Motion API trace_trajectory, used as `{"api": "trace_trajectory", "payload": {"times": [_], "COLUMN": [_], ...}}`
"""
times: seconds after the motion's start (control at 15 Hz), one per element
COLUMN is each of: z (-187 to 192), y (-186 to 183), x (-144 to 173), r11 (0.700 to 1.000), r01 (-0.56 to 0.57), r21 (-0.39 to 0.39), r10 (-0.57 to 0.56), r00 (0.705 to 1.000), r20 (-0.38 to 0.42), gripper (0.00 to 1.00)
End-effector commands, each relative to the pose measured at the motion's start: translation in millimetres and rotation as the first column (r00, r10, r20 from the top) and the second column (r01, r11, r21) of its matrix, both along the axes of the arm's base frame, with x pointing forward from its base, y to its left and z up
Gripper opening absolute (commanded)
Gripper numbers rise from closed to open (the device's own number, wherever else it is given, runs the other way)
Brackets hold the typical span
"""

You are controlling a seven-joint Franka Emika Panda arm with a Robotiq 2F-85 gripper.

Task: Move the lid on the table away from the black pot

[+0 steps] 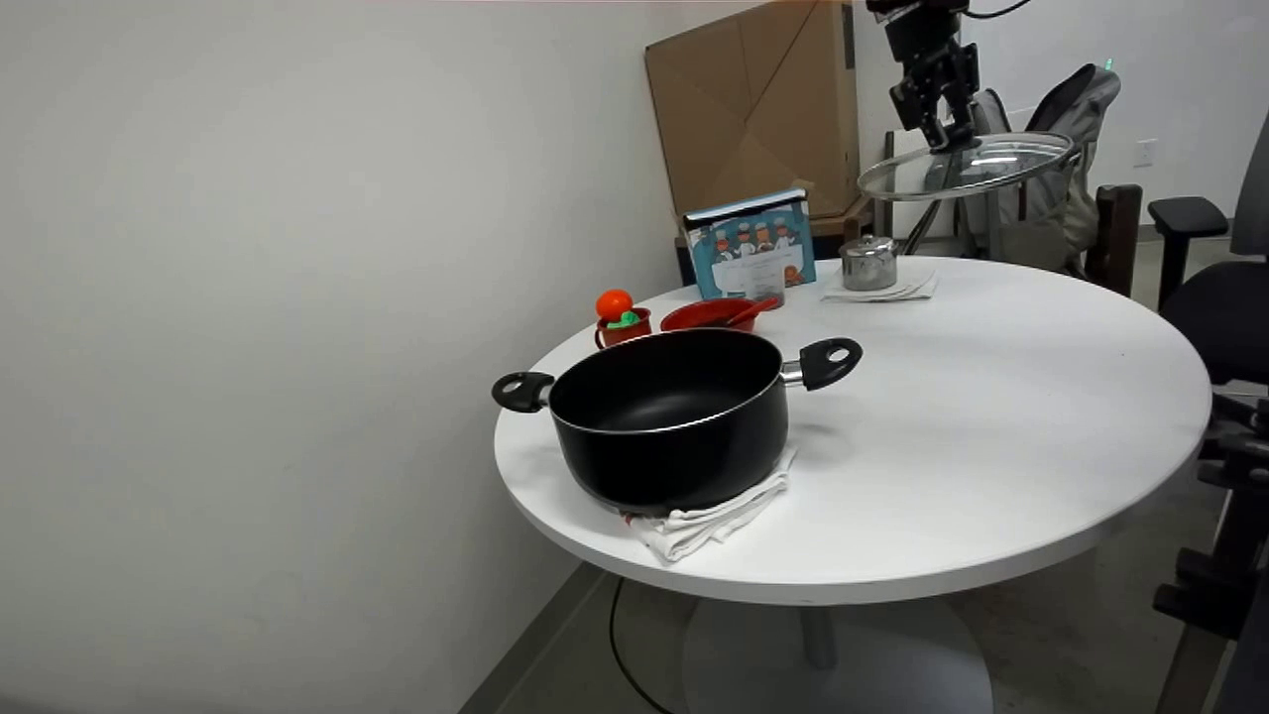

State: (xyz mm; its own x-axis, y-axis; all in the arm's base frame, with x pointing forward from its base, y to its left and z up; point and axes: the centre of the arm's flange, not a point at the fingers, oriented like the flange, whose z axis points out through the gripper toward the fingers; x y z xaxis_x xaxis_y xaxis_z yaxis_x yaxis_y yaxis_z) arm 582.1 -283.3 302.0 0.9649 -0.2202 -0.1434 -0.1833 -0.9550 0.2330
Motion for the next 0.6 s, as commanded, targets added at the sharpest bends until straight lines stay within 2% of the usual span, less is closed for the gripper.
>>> {"api": "trace_trajectory", "payload": {"times": [0.0,0.53], "z": [-1,-69], "y": [-7,-47], "x": [-43,-93], "r11": [1.000,0.985], "r01": [0.030,0.170], "r21": [0.005,0.038], "r10": [-0.031,-0.169], "r00": [0.998,0.985], "r20": [0.053,-0.033], "gripper": [0.26,0.26]}}
